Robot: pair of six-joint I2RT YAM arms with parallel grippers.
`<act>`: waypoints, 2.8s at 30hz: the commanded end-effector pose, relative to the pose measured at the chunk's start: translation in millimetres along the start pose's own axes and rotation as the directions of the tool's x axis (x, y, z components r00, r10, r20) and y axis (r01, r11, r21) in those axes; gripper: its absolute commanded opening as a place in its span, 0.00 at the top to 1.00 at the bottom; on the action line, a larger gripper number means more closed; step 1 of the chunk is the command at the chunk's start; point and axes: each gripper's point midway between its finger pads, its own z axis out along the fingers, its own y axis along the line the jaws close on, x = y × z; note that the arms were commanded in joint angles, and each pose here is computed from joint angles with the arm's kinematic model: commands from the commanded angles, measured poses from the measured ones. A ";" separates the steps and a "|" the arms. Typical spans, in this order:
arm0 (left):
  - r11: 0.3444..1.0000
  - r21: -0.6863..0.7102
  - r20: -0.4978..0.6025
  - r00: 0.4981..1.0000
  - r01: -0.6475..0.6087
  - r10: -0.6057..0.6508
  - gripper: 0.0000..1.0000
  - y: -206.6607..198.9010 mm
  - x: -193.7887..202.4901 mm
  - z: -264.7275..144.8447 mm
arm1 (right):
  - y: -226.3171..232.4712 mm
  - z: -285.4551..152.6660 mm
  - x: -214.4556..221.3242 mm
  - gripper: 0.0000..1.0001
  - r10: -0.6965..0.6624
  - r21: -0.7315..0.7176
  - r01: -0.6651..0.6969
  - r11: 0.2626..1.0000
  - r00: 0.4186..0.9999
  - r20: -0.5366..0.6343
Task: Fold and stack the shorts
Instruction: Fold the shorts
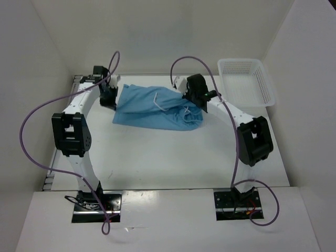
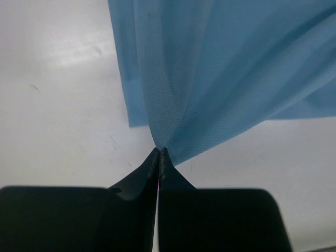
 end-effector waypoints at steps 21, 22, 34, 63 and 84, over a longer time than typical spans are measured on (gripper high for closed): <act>0.998 -0.045 0.012 0.999 0.036 -0.035 1.00 17.5 17.5 -36.8 | 66.3 -46.4 19.6 1.00 -0.210 -0.141 0.217 0.966 0.976 0.065; 0.998 -0.047 0.036 0.999 0.033 -0.031 1.00 17.6 9.1 -41.7 | 62.1 -46.8 13.7 1.00 -0.195 -0.127 0.204 0.971 0.978 0.077; 0.993 -0.115 -0.092 0.995 0.031 -0.042 1.00 24.7 65.1 -25.3 | 104.2 -57.7 23.7 0.98 -0.271 -0.263 0.284 0.922 0.959 0.087; 0.945 0.011 0.032 0.945 -0.327 0.326 0.39 -136.4 25.3 -9.5 | 70.1 -78.6 45.6 0.24 0.599 -0.551 -0.567 0.612 0.787 -0.145; 0.858 0.112 0.004 0.863 -0.502 0.505 0.40 -229.3 71.5 45.4 | 76.1 -23.4 31.0 0.93 0.685 -0.582 -0.659 0.477 0.693 -0.223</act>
